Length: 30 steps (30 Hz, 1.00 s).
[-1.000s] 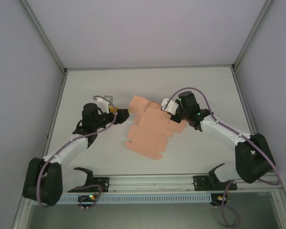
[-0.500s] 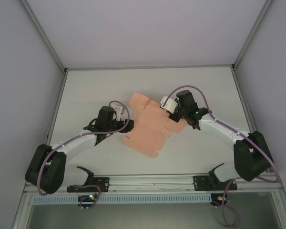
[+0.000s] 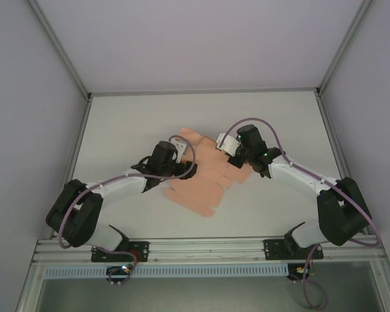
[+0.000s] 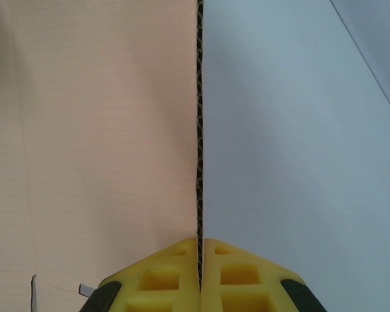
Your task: Assemble paper box
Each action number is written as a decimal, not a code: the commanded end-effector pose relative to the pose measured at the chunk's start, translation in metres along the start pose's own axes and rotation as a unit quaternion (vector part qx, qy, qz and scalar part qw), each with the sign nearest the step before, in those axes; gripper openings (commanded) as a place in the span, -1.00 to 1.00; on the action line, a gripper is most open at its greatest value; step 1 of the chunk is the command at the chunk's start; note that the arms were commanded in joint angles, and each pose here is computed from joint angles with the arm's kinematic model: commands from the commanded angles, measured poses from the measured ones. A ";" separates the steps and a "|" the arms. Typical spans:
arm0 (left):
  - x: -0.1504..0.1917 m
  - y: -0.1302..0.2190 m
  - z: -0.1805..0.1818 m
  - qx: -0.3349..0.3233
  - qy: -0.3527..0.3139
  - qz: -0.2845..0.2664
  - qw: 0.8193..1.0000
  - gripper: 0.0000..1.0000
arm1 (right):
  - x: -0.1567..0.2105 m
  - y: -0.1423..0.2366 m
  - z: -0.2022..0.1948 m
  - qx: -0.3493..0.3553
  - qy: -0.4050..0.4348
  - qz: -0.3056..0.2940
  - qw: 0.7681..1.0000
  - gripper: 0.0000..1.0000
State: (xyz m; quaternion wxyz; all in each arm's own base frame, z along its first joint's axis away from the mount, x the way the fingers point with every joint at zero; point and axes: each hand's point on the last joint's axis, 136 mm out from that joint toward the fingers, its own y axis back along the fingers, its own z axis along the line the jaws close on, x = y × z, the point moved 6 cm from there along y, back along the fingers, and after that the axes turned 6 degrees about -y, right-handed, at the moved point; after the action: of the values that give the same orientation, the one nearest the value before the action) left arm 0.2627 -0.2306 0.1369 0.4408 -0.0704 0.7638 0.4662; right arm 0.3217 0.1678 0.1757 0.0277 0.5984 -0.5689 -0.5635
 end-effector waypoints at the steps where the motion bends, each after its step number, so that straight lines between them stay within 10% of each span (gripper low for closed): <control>1: -0.006 0.018 0.005 -0.033 -0.006 -0.012 0.999 0.46 | 0.000 -0.001 -0.002 0.010 -0.001 0.013 1.000 -1.00; 16: -0.007 0.021 0.004 -0.027 0.002 -0.020 0.999 -0.13 | -0.002 0.002 -0.001 0.003 -0.007 0.018 1.000 -1.00; 23: -0.014 0.019 -0.008 0.005 -0.017 -0.031 0.999 -0.96 | -0.004 0.002 0.000 0.000 -0.005 0.016 1.000 -1.00; 30: -0.015 0.000 -0.030 0.034 -0.050 -0.016 0.998 -0.87 | -0.009 0.002 0.010 -0.009 -0.001 0.013 1.000 -1.00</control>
State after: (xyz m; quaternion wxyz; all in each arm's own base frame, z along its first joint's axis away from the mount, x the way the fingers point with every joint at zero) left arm 0.2503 -0.2400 0.1446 0.4630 -0.0540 0.7533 0.4640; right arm 0.3165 0.1717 0.1755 0.0409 0.5911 -0.5753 -0.5638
